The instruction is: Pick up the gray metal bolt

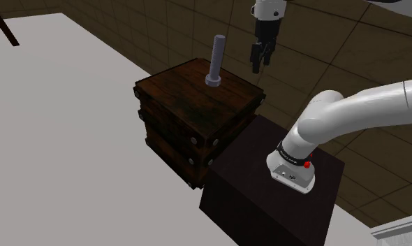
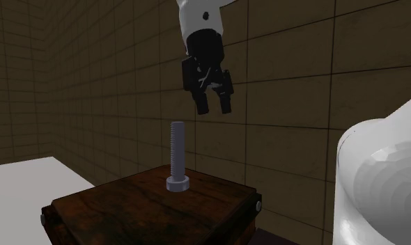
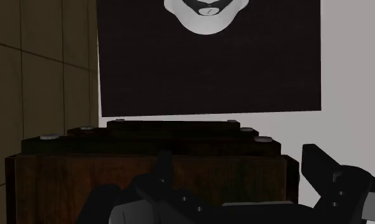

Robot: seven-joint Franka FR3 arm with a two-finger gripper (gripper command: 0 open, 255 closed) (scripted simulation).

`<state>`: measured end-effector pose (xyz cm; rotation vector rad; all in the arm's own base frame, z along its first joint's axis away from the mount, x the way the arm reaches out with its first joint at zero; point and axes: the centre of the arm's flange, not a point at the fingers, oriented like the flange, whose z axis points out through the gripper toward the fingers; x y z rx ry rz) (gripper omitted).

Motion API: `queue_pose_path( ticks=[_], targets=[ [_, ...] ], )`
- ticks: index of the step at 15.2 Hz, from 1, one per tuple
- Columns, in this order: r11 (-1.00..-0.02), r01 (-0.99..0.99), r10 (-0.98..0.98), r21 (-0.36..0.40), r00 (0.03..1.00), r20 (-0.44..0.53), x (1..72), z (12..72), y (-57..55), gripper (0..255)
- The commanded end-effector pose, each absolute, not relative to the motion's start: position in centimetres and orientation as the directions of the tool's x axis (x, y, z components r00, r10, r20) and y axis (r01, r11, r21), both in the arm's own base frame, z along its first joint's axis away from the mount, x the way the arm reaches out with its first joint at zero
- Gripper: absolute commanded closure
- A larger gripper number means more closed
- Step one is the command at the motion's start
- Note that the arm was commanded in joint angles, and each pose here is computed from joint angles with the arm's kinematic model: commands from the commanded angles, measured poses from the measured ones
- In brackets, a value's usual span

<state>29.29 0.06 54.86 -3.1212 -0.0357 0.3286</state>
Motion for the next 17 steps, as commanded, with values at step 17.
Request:
queue_pose_path(
  ticks=[17],
  targets=[
    [-0.999, 0.033, 0.036, -0.018, 0.984, -0.174, 46.4, 52.6, -11.6, 0]
  ],
)
